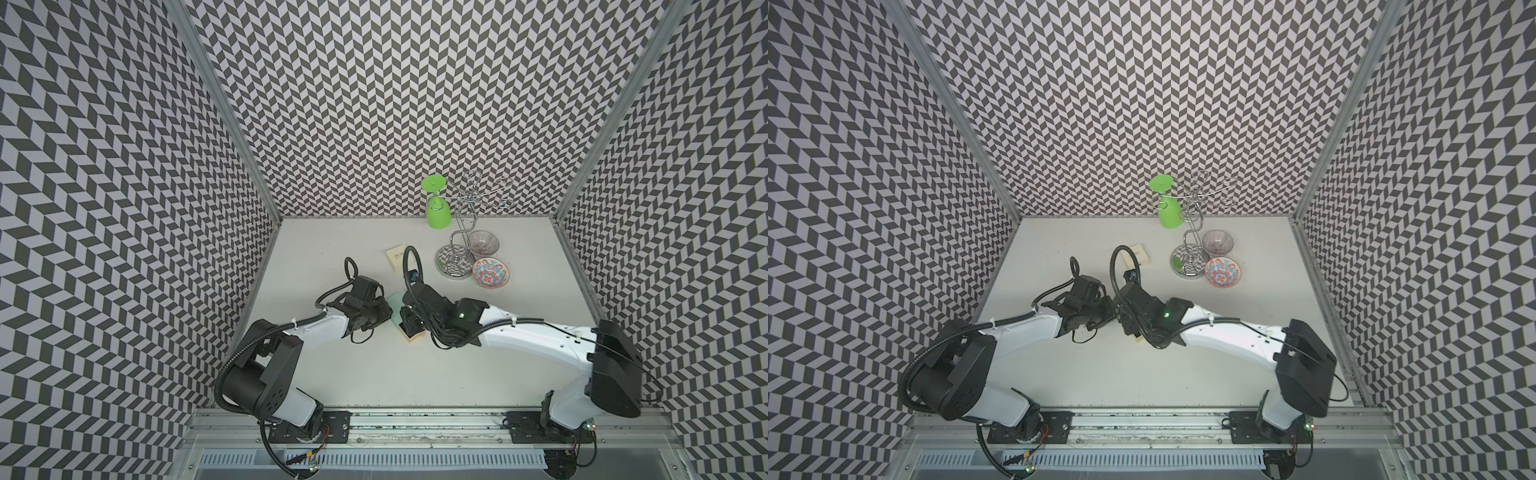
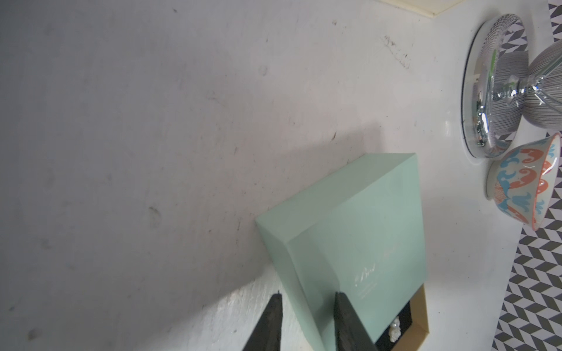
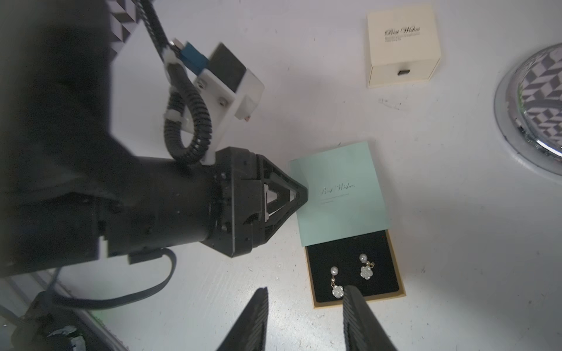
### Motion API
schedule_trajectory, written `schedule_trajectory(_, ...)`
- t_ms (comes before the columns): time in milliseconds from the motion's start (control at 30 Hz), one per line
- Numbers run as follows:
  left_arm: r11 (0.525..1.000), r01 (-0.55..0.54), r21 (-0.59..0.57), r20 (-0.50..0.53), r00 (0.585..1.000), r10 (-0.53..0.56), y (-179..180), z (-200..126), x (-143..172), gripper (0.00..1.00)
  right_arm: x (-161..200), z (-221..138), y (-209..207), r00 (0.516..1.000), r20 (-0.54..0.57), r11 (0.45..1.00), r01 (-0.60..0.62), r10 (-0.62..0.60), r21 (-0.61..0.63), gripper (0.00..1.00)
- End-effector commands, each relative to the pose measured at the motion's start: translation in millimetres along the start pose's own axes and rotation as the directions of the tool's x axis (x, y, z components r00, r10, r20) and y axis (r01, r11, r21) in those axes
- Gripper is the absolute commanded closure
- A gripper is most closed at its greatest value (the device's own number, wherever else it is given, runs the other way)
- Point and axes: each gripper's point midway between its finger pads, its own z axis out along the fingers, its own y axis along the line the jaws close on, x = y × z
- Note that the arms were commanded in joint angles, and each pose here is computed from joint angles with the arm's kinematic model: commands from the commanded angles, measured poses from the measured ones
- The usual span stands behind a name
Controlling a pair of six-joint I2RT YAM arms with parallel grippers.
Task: Take out the earrings from the drawer-style jewelry box
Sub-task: Pick up the earring from the drawer.
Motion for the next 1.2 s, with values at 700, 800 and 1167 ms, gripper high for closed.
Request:
schedule_trajectory(700,0.998,-0.051,-0.042,-0.049,0.998,0.049,15.4,3.2,10.0,0.60,44.1,69.8,-28.8,0.961,-0.242,0.982,-0.101,0.137,0.157,0.68)
schedule_trajectory(800,0.998,-0.047,-0.038,-0.053,0.998,0.045,14.6,4.5,10.6,0.61,43.1,73.7,-28.7,0.960,-0.244,0.983,-0.099,0.136,0.158,0.72)
schedule_trajectory(1167,0.998,-0.043,-0.038,-0.055,0.998,0.041,13.8,5.5,10.5,0.61,56.1,84.8,-33.2,0.952,-0.274,0.981,-0.096,0.139,0.168,0.77)
